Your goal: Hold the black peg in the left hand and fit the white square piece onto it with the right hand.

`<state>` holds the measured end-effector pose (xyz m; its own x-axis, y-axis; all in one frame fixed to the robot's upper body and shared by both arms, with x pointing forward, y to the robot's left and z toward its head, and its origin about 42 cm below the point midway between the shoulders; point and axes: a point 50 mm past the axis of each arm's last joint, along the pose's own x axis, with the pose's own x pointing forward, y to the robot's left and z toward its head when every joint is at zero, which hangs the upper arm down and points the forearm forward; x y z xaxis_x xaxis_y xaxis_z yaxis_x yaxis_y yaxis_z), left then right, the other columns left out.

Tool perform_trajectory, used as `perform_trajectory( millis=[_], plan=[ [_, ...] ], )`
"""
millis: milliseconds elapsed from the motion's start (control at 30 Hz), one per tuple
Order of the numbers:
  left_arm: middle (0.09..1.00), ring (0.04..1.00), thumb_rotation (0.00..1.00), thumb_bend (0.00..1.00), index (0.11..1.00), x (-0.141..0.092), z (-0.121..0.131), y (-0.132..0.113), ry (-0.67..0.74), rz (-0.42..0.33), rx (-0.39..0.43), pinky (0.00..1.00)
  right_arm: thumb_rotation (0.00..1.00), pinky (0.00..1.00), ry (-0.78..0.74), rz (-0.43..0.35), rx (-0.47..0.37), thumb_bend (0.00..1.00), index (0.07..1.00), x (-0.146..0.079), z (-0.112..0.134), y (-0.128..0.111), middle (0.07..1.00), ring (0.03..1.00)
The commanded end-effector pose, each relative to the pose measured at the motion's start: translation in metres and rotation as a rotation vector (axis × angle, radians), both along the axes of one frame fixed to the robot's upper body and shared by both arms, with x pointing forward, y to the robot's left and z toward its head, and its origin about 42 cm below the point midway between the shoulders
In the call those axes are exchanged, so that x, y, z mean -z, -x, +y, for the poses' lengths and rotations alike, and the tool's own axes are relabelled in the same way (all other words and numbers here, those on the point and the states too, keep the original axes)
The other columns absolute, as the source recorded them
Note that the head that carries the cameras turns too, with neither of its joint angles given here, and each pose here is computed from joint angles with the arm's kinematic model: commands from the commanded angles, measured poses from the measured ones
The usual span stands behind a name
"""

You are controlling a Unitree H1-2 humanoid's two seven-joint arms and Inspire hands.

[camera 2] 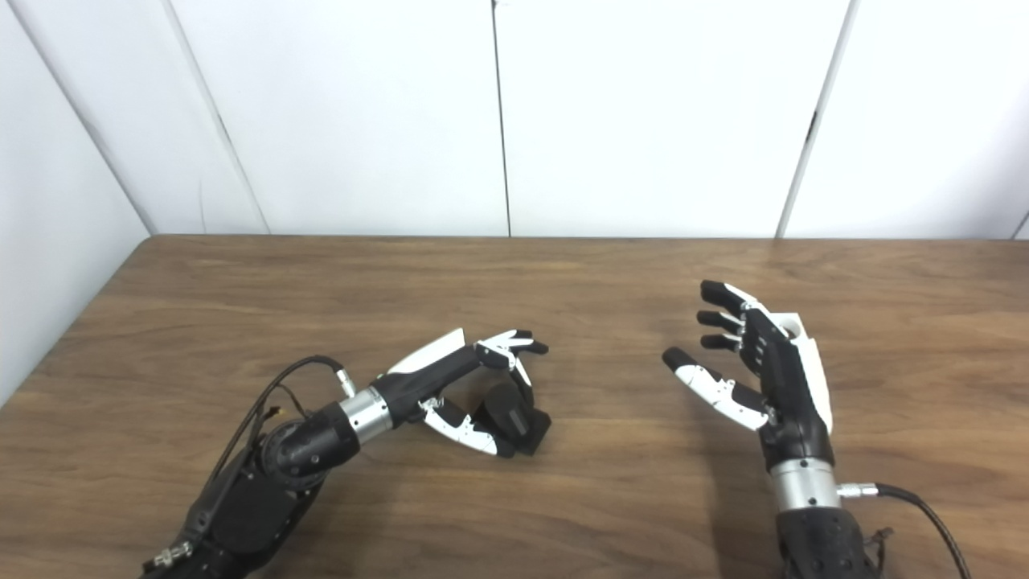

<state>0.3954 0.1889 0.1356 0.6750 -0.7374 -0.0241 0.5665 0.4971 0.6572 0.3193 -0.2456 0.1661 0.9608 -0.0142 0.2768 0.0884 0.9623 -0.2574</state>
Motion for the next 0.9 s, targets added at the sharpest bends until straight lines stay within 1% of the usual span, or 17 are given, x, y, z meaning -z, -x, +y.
perform_trajectory(
  millis=[0, 133, 233, 400, 867],
  plan=[
    [0.923, 1.0, 0.08, 0.52, 0.492, 0.0044, -0.0043, 0.003, -0.06, 0.026, 0.042, 0.9, 0.32, 0.66, 0.001, -0.086, -0.003, 0.71, 0.788, -0.0221, 0.0005, -0.0051, 0.816, 0.749],
    [0.932, 1.0, 0.08, 0.52, 0.496, 0.0033, -0.0034, 0.0025, -0.075, 0.023, 0.04, 0.9, 0.31, 0.65, -0.005, -0.083, 0.0, 0.71, 0.781, -0.0228, 0.0009, -0.0055, 0.81, 0.752],
    [0.936, 1.0, 0.08, 0.52, 0.497, 0.0019, -0.0026, 0.0019, -0.075, 0.026, 0.037, 0.91, 0.32, 0.67, 0.006, -0.087, 0.0, 0.71, 0.783, -0.0228, 0.0006, -0.0059, 0.809, 0.75],
    [0.934, 1.0, 0.08, 0.52, 0.497, 0.0004, -0.0012, 0.0003, -0.072, 0.021, 0.032, 0.9, 0.32, 0.66, -0.002, -0.086, -0.002, 0.72, 0.781, -0.0231, 0.0007, -0.0066, 0.808, 0.75],
    [0.91, 1.0, 0.07, 0.52, 0.491, 0.002, 0.0022, -0.0007, -0.074, 0.015, 0.018, 0.9, 0.32, 0.67, 0.004, -0.081, 0.003, 0.71, 0.784, -0.0291, -0.0021, -0.0071, 0.817, 0.755]
  ],
)
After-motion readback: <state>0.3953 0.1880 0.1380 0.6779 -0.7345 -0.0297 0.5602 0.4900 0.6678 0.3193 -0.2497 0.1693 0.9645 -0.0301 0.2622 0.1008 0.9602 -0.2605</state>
